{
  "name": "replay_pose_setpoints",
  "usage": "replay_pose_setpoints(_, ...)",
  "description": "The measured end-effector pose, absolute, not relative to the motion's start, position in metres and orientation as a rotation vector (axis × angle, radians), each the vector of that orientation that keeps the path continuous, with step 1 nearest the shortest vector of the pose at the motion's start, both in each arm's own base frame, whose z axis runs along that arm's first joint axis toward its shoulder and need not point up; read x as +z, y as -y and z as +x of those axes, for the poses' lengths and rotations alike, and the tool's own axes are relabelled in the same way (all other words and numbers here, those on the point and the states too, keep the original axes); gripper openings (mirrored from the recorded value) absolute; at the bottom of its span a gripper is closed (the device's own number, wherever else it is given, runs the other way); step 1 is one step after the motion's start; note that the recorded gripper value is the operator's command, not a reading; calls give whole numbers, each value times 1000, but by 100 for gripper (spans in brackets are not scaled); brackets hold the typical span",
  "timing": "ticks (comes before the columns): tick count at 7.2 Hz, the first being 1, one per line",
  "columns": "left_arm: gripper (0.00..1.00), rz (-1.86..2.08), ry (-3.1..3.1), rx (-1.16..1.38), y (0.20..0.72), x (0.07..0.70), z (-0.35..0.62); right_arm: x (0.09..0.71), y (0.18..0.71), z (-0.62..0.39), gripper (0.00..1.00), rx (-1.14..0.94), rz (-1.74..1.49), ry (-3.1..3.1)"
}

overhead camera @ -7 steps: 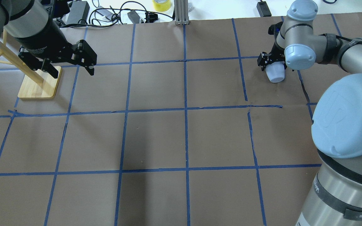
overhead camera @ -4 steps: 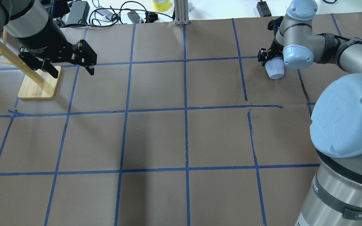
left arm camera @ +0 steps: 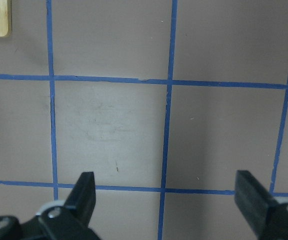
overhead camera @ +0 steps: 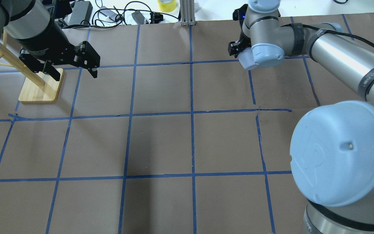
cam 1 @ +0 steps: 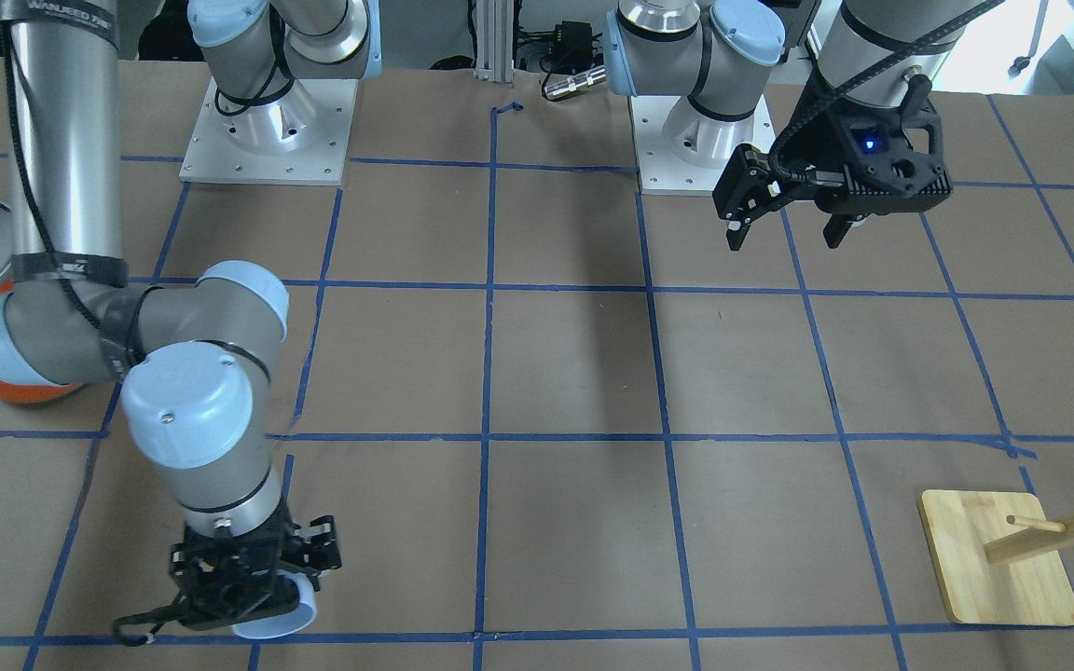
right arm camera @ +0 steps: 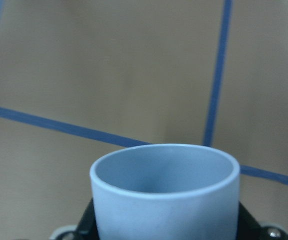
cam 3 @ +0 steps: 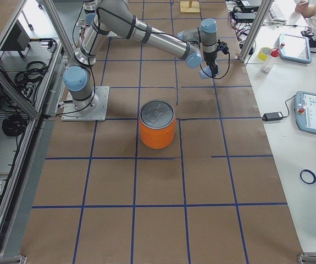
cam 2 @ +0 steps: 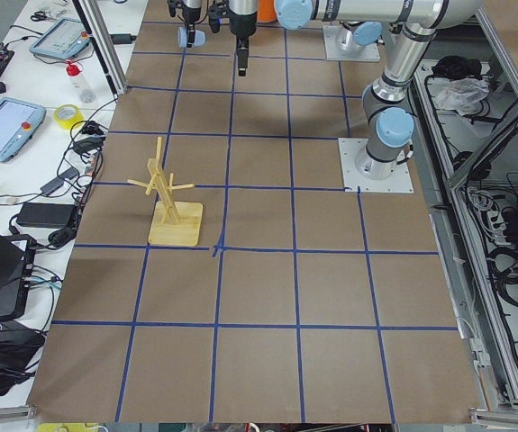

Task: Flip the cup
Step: 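Lift the white cup with the right gripper and carry it toward the left gripper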

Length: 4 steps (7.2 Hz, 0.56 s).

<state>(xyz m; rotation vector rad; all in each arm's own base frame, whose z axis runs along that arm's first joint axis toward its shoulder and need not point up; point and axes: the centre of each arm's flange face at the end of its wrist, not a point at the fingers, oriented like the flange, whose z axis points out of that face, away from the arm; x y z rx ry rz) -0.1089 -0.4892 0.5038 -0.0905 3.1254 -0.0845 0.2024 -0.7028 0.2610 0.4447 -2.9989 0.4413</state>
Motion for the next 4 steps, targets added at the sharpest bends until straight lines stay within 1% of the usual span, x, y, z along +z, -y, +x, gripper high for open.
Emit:
replay_pose_setpoints(2,100,-90,-3125,-85,489,504,-109,266,668,301,27,459,865,2877)
replay_pose_setpoints(4,100,-91,-3125,-84,489,504,-109,256,620,392,28,450,1416,2589)
